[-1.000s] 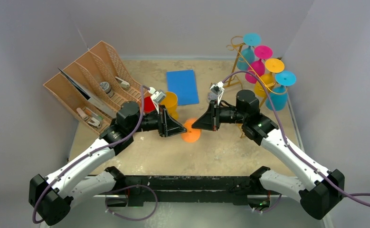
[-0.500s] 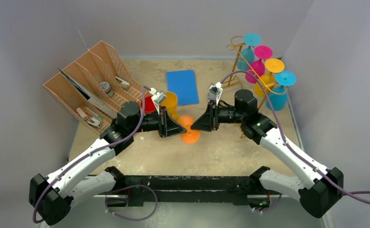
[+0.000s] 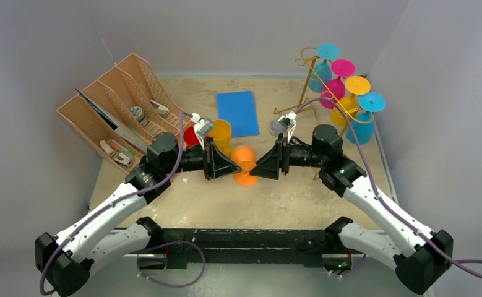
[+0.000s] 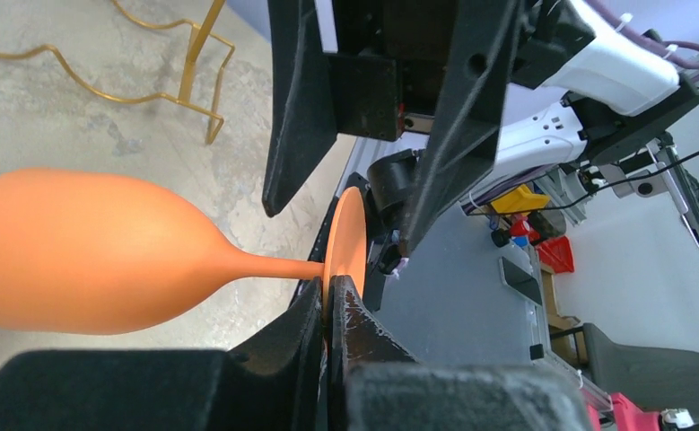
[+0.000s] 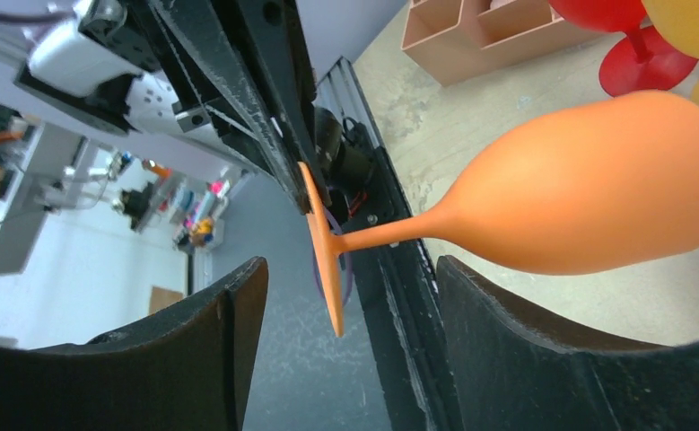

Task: Take the wine glass off the wine glass rack
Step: Place the wine glass at the center of the board.

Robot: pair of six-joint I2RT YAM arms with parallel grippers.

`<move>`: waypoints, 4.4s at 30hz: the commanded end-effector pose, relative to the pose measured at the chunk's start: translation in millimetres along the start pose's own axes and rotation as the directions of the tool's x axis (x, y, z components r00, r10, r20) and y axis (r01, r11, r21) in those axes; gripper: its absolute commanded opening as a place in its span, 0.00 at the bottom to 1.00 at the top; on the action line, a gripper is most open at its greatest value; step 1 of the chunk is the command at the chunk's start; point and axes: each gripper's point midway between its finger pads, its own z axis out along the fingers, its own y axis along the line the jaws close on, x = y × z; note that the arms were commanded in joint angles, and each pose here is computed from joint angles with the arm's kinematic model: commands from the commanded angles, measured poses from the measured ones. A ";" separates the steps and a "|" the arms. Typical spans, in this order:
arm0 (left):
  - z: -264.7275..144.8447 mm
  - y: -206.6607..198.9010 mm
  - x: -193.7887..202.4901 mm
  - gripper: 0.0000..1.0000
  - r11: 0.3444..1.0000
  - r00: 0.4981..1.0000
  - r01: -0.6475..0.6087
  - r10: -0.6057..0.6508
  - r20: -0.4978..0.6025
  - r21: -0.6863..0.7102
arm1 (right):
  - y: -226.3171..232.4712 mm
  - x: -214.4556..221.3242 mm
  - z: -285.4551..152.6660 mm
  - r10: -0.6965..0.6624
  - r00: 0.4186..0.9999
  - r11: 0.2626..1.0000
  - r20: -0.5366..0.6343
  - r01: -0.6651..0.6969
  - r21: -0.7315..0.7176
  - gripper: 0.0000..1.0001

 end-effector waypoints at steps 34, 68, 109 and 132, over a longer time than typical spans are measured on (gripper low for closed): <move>-2.2 -8.2 -33.2 0.00 0.994 0.982 -0.110 0.111 0.153 -0.015 | 9.9 6.3 26.7 0.074 0.985 0.993 0.153 -0.059 -0.104 0.23; -14.0 -13.6 -26.1 0.65 0.993 0.989 -0.105 0.109 0.095 -0.049 | 25.1 20.7 13.2 -0.110 0.991 0.984 0.078 0.119 -0.134 0.00; -28.2 -25.8 -44.4 0.99 0.968 0.975 -0.218 0.209 -0.076 -0.126 | 25.6 128.8 -46.6 -0.931 0.314 0.183 0.189 0.844 -0.504 0.00; -7.5 -53.0 1.3 0.62 0.964 0.952 -0.034 0.112 -0.284 0.264 | 28.9 127.6 -46.6 -0.930 0.295 0.151 0.218 0.850 -0.505 0.00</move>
